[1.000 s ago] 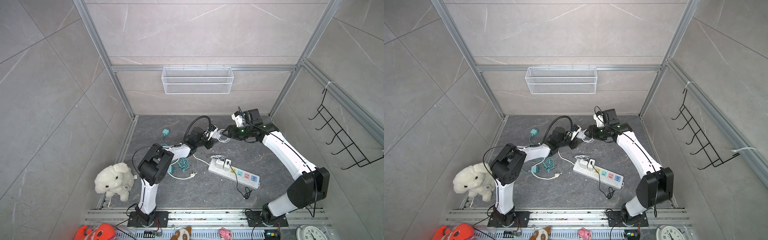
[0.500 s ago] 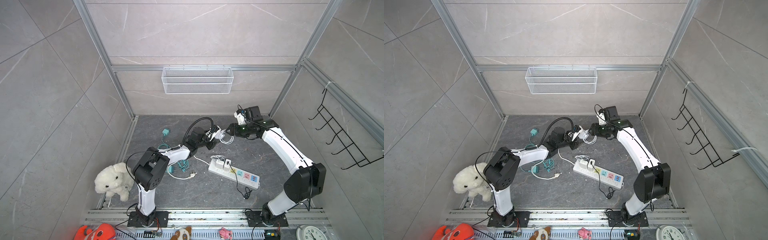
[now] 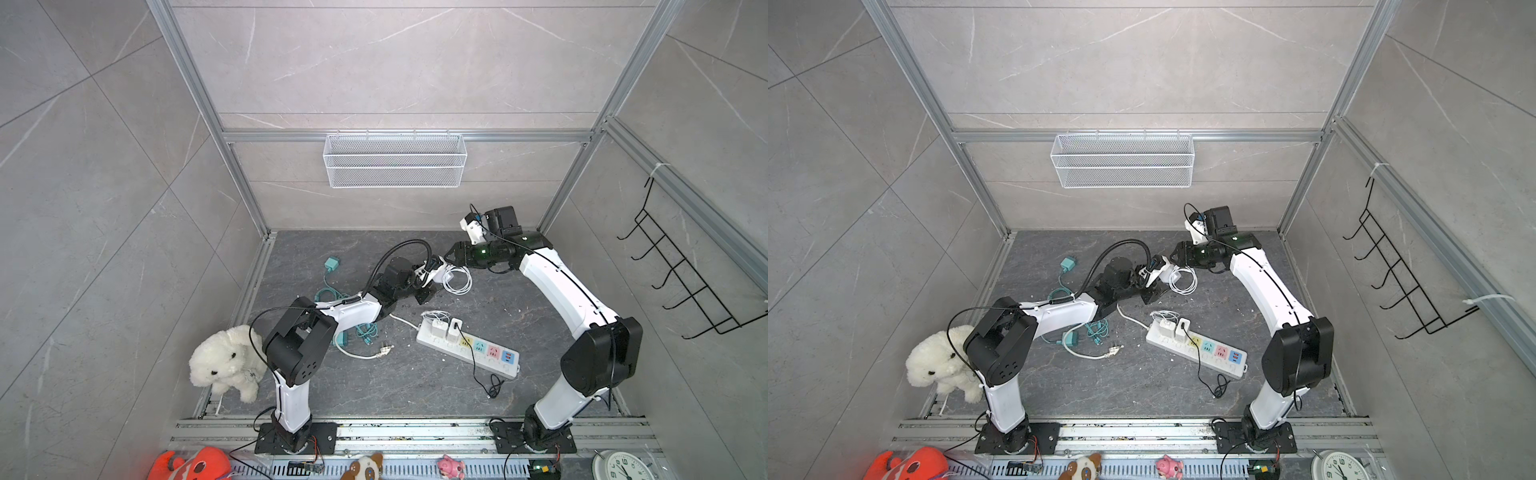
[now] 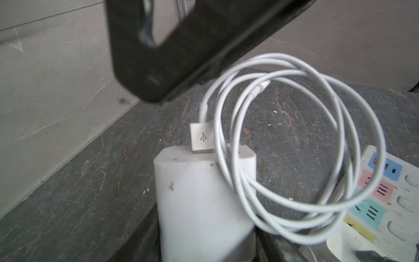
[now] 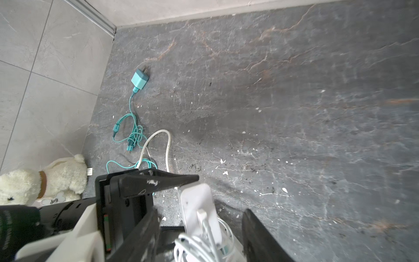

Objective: Insert plugs into power strip
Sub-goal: Pass the plug.

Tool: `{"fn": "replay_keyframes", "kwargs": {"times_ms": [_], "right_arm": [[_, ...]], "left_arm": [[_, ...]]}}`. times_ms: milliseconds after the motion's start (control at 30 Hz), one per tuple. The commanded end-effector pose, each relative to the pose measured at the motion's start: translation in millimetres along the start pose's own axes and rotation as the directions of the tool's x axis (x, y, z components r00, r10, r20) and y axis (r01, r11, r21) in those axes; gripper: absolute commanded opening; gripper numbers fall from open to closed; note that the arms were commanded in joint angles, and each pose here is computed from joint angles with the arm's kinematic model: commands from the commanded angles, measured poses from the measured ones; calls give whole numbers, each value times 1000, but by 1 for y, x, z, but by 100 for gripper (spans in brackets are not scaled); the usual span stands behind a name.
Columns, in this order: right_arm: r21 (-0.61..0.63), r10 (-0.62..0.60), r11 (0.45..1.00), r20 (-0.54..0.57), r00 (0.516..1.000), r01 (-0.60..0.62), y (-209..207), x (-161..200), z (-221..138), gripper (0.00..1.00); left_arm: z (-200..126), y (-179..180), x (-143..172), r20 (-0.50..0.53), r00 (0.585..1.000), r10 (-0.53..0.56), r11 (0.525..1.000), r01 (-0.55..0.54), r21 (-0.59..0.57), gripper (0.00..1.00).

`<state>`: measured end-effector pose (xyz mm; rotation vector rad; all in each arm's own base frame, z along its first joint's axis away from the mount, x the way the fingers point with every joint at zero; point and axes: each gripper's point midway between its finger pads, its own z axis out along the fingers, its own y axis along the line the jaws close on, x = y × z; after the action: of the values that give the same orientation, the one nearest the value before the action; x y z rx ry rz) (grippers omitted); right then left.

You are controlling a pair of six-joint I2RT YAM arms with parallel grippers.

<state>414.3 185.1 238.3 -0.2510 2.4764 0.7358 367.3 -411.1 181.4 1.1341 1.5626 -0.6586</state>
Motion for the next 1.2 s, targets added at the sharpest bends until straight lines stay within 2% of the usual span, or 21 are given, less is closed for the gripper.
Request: {"fn": "replay_keyframes", "kwargs": {"times_ms": [0, 300, 933, 1167], "right_arm": [[-58, -2, 998, -35, 999, 0, 6, 7, 7, 58], [-66, 18, 997, -121, 992, -26, 0, 30, 20, 56], [-134, 27, 990, -174, 984, -51, 4, 48, 30, 50], [-147, 32, 987, -185, 982, -60, 5, 48, 35, 44]], "left_arm": [[-14, 2, -44, 107, 991, 84, 996, -82, -25, 32], [-13, 2, -48, 113, 989, 100, 995, -96, -32, 31], [-15, 4, -55, 124, 986, 115, 993, -110, -46, 30], [-15, 3, -57, 128, 985, 116, 993, -111, -43, 30]]}}
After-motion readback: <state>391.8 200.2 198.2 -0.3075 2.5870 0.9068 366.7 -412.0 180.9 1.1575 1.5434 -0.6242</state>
